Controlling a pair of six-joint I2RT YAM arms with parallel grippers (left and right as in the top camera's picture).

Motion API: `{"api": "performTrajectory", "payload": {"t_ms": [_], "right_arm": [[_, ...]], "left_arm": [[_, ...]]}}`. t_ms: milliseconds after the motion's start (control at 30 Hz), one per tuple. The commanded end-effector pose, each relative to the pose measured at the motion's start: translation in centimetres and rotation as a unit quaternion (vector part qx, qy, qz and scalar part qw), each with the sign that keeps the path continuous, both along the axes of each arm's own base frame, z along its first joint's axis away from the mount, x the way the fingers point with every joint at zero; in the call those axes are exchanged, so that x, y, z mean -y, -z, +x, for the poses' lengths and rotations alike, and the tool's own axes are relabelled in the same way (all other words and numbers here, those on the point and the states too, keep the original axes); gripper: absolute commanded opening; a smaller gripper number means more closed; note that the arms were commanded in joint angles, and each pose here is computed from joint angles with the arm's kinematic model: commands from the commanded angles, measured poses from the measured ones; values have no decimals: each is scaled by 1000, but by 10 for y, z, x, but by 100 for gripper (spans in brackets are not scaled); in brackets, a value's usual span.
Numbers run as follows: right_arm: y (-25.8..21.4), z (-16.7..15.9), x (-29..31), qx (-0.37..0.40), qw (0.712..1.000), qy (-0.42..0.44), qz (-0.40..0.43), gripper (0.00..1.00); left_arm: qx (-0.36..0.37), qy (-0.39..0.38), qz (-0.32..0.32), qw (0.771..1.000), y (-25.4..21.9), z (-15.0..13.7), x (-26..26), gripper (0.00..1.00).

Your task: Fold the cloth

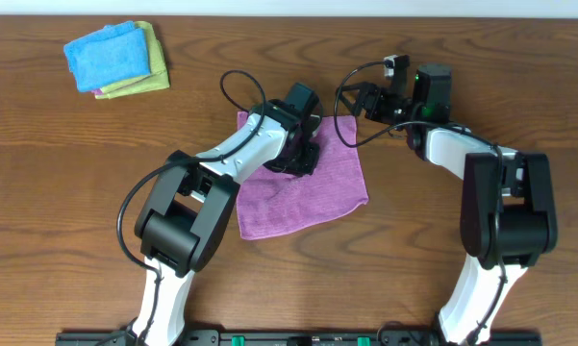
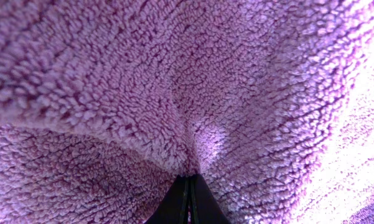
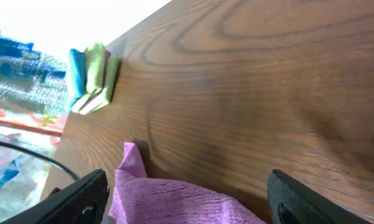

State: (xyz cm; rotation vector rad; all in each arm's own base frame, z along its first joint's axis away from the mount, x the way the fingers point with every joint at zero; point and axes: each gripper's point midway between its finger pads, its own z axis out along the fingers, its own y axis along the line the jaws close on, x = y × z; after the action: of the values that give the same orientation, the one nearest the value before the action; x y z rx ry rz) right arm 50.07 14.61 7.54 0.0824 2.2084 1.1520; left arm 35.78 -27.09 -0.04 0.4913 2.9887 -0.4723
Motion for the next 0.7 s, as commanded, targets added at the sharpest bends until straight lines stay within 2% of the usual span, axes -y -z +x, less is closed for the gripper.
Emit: {"api": "performTrajectory", "payload": {"t_ms": [0, 167, 300, 667], "right_arm": [[12, -1, 8, -23, 1000, 14, -5, 81], [28, -21, 12, -91, 996, -1, 10, 77], [42, -35, 25, -143, 990, 9, 7, 78], [37, -38, 41, -150, 988, 8, 36, 82]], "left_arm": [[6, -1, 49, 999, 8, -1, -18, 6], [11, -4, 64, 998, 9, 1, -24, 6], [12, -3, 56, 998, 6, 3, -20, 6], [63, -8, 28, 998, -39, 35, -1, 6]]}}
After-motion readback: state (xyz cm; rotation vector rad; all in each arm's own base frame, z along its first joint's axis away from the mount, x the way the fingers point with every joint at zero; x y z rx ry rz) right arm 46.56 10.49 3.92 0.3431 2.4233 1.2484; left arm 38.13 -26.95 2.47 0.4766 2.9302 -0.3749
